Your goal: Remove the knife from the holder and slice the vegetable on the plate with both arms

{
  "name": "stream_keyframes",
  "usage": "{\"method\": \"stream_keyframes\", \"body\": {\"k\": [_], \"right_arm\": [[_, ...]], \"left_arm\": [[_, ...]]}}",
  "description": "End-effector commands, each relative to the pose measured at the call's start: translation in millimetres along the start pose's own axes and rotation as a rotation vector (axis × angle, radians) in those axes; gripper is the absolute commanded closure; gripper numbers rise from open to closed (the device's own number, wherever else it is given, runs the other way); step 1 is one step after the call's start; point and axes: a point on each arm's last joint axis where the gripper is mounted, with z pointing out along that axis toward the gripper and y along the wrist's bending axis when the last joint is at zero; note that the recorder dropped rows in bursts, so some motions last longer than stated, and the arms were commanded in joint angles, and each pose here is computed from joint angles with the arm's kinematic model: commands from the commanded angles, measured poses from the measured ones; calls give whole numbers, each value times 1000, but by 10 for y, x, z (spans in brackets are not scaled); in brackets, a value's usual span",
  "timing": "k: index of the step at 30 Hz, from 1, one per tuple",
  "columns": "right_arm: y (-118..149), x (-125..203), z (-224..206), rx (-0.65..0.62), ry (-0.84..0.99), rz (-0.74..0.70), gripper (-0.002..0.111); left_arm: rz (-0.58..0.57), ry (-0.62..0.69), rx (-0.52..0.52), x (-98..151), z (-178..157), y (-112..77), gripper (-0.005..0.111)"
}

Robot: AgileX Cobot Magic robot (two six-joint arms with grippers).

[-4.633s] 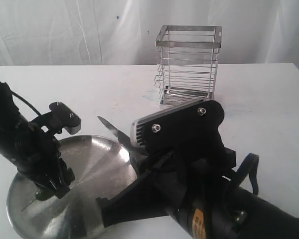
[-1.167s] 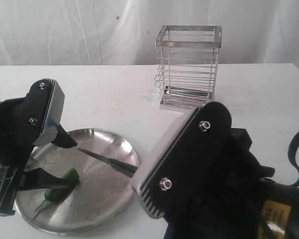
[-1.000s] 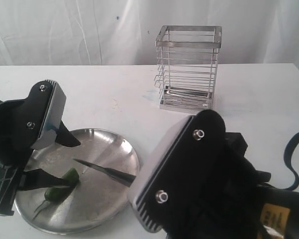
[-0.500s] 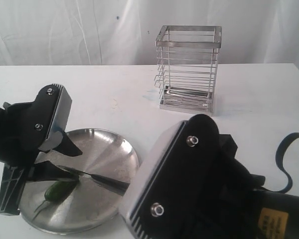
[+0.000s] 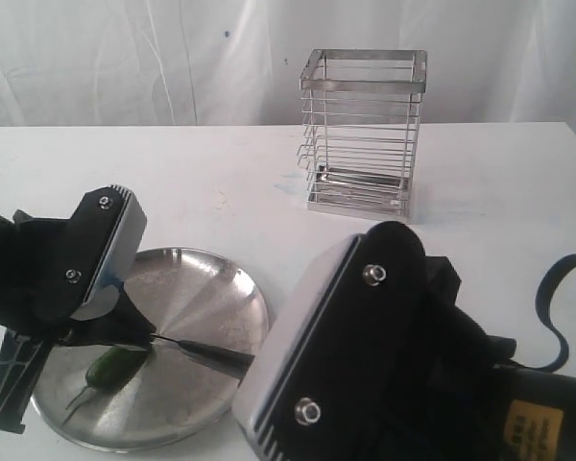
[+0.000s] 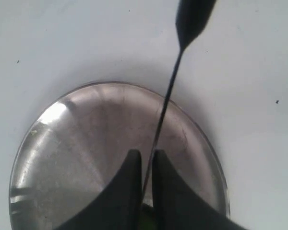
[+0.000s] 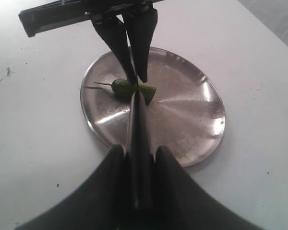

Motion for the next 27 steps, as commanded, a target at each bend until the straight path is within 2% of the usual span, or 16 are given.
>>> {"method": "stream_keyframes", "body": {"k": [1,5,8,10,18,24,27], "right_arm": [[-57,62,-5,54,63,-27,108],[-55,116,-10,49,124,-59,95],[-75,142,-15,71,153,-55,78],[-79,144,-15,74,156,-67,71],[-85,147,-16,80,160,-73,70],[-259,116,-122,233,250,-176,70],[-328,17,-232,261,232,-213,70]], "left_arm": [[-54,-46,20,-62,-8,-21,107],[-54,-46,20,-62,-8,-21,107],[-54,-46,20,-62,-8,-21,107],[-56,-45,20,-62,-8,-21,107],[-56,-45,20,-62,-8,-21,107],[-65,-15,20,-34,-8,-22,107],[-74,31,17,8,-8,-21,107]]}}
